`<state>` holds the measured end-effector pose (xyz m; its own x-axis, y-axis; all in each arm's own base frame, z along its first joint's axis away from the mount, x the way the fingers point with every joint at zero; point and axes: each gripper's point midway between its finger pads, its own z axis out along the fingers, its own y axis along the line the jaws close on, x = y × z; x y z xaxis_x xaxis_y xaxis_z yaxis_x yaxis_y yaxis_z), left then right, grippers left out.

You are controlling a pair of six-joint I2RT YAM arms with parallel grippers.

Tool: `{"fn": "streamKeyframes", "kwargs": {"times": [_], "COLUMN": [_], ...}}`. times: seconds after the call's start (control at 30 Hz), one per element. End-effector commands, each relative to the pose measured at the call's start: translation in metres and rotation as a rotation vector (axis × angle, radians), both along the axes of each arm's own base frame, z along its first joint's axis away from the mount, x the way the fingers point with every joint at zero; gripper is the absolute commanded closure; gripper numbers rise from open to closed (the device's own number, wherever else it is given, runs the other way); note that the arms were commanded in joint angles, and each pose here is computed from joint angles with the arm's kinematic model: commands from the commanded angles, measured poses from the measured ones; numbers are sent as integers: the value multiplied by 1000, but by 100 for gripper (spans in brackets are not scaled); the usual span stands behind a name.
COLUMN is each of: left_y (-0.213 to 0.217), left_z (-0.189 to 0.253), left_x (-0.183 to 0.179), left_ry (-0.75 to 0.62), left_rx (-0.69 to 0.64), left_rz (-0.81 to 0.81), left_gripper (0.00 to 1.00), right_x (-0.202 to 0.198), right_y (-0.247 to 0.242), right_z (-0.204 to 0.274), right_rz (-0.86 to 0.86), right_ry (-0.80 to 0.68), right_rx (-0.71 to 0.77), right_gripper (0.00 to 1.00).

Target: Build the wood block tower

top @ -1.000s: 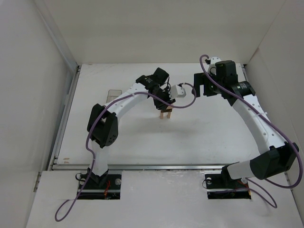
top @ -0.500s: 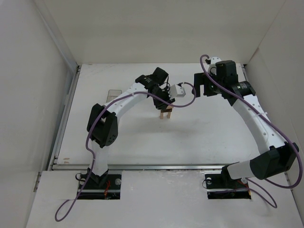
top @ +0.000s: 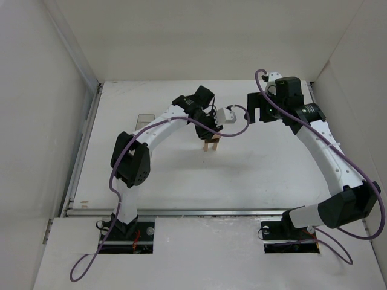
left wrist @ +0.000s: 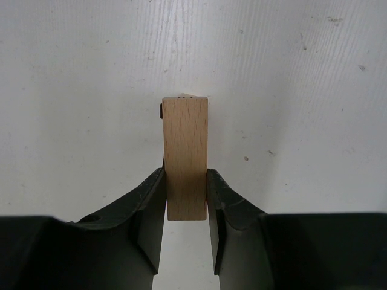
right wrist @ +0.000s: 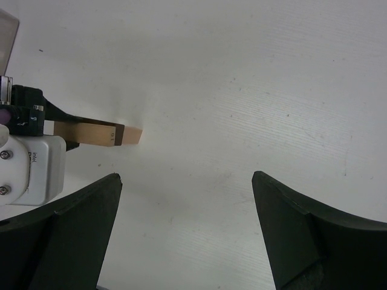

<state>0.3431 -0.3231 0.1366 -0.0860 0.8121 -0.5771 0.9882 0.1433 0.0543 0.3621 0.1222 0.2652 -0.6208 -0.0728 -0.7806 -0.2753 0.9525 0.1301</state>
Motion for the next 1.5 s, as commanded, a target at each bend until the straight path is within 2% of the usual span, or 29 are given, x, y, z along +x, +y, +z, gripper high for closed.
{"fn": "streamKeyframes", "kwargs": {"times": [0.0,0.23,0.5,0.7,0.8,1.0,1.13,1.17,1.2,1.23,1.27,1.3,1.37,1.4,1.47], "left_y": [0,2,2,1,-4,-12,17,49,64,84,118,152,196,236,273], "left_z": [25,17,15,22,48,126,181,189,199,206,212,213,219,223,216], "left_x": [1,1,2,4,7,15,61,84,99,109,121,133,135,139,137], "left_ry": [-57,-48,-48,-51,-78,-141,-259,-328,-342,-377,-416,-485,-520,-564,-569], "left_rx": [-45,-28,-28,-33,-73,-244,-368,-345,-382,-384,-374,-335,-346,-335,-330], "left_rz": [-11,-7,-7,15,17,75,427,597,736,843,975,1130,1310,1433,1547], "left_gripper": [75,73,58,57,54,45,41,38,29,24,21,19,13,11,9], "right_x": [5,5,3,3,3,3,11,17,16,16,14,8,-4,-15,-28], "right_y": [1,1,0,0,2,0,-21,-44,-55,-67,-80,-108,-140,-162,-178], "right_z": [16,16,15,15,15,15,35,36,40,43,49,50,58,66,68], "right_rz": [10,10,10,10,17,1,-159,-291,-357,-425,-497,-653,-833,-966,-1055], "right_ry": [-60,-60,-51,-51,-49,-48,-113,-128,-147,-156,-180,-192,-230,-275,-297], "right_rx": [16,16,13,13,19,20,14,-18,-36,-60,-81,-147,-206,-257,-312], "right_gripper": [6,6,4,4,0,0,0,0,0,0,0,0,0,0,0]}}
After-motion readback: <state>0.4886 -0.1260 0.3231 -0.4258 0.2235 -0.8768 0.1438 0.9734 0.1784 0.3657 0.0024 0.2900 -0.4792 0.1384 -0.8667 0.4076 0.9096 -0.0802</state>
